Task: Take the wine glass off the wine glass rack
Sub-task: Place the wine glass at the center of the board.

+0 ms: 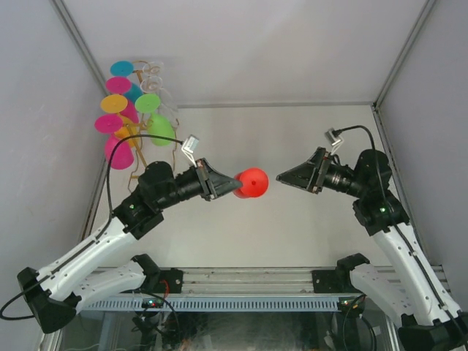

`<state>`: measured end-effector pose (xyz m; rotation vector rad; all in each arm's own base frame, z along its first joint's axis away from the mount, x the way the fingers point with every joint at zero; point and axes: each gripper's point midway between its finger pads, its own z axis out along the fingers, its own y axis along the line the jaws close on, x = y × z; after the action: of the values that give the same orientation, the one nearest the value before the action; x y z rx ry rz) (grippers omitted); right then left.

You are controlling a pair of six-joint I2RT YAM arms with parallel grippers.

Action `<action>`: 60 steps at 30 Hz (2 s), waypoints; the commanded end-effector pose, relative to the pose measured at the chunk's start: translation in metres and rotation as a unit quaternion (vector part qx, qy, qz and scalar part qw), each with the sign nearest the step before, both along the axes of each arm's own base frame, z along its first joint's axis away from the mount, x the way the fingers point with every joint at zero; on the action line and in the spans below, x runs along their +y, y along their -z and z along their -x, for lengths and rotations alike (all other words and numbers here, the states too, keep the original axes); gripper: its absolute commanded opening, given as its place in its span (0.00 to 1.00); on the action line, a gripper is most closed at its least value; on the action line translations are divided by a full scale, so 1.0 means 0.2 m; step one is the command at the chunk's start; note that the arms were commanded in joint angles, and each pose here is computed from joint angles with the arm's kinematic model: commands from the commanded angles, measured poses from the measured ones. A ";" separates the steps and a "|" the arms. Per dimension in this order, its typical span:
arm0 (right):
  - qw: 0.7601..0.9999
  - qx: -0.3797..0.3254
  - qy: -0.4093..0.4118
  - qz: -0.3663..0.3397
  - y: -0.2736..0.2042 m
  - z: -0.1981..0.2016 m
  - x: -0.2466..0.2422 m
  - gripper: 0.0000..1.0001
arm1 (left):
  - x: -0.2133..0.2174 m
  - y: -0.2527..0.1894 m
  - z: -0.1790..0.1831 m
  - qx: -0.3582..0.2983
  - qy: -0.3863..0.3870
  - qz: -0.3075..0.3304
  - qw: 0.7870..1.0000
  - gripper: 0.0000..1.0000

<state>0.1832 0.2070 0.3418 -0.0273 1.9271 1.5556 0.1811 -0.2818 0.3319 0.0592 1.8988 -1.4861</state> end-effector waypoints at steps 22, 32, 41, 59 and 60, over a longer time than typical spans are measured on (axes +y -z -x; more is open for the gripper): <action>0.995 -0.023 -0.100 -0.001 0.01 0.07 0.18 0.19 | -0.15 -0.03 0.16 -0.054 0.103 0.013 0.993 0.00; 0.992 -0.092 -0.082 0.005 -0.04 0.08 0.16 0.00 | -0.20 0.05 0.23 -0.029 0.154 0.004 0.988 0.38; 0.987 -0.148 -0.070 0.000 -0.07 0.11 0.14 0.00 | -0.27 -0.03 0.29 0.005 0.176 0.061 0.982 0.35; 0.978 -0.189 -0.089 0.001 -0.10 0.19 0.12 0.11 | -0.38 -0.07 0.33 -0.013 0.198 0.074 0.977 0.00; 0.977 -0.195 -0.083 0.002 -0.11 0.19 0.12 0.20 | -0.37 -0.06 0.33 -0.020 0.196 0.067 0.978 0.00</action>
<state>0.1550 0.2319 0.3445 -0.3848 1.7601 1.5370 0.1162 -0.3578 0.3248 0.3588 1.9268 -1.8677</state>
